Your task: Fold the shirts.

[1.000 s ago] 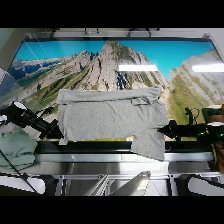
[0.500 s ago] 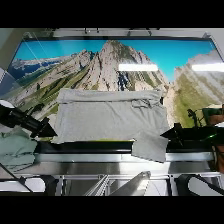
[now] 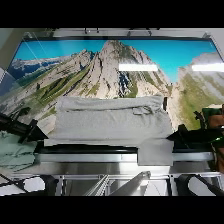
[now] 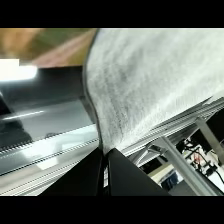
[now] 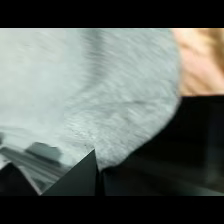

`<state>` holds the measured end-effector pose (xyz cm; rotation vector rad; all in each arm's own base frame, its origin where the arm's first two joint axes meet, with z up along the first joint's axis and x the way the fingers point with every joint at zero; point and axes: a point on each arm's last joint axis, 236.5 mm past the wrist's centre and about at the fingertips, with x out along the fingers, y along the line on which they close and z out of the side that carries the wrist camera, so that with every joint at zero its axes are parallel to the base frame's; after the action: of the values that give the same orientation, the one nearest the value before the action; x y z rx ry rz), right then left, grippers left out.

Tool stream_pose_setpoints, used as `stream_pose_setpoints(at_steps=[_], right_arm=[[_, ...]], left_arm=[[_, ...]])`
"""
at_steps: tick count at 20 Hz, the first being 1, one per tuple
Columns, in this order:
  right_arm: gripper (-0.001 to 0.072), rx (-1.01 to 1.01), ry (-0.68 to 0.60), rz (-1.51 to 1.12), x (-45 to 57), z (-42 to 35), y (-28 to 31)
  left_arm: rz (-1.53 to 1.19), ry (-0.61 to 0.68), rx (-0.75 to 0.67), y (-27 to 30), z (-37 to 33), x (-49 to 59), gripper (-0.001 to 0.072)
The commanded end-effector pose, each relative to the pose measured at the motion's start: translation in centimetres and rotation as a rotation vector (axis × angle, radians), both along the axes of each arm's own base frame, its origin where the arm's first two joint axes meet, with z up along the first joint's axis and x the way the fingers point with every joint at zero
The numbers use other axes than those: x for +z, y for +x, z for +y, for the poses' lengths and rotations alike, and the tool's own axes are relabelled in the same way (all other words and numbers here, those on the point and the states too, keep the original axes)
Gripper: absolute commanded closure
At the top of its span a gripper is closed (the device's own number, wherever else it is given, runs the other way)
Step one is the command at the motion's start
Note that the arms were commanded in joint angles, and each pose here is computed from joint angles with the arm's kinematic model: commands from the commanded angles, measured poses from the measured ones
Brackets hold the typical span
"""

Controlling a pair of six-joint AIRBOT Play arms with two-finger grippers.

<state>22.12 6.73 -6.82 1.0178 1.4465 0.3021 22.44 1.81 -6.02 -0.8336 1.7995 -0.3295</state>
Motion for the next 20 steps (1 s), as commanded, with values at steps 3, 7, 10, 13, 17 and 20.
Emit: stream_pose_setpoints(at_steps=[3, 7, 10, 13, 17, 20], right_arm=[[0.0695, -0.191, 0.318, -0.395, 9.6, 1.9, 8.6], [0.0695, -0.245, 0.343, -0.451, 10.9, 0.2, 14.0], [0.0695, -0.252, 0.317, -0.465, 9.4, -0.2, 18.6], [0.0695, -0.221, 0.278, -0.443, 6.0, 0.4, 22.1], [0.0695, -0.196, 0.254, -0.393, 1.2, 1.3, 24.3], [0.0694, -0.172, 0.222, -0.391, 0.0, 0.4, 23.8]], left_arm=[[-0.206, 0.034, -0.083, 6.3, -1.0, 4.5, 0.0687], [-0.292, 0.068, -0.143, 11.6, -1.5, 4.9, 0.0686], [-0.273, 0.067, -0.148, 14.8, -1.4, 3.3, 0.0687], [-0.241, 0.052, -0.166, 17.5, -1.5, 0.1, 0.0689], [-0.25, 0.059, -0.189, 21.2, -2.0, -3.5, 0.0698], [-0.297, 0.068, -0.227, 23.6, -2.2, -3.3, 0.0695]])
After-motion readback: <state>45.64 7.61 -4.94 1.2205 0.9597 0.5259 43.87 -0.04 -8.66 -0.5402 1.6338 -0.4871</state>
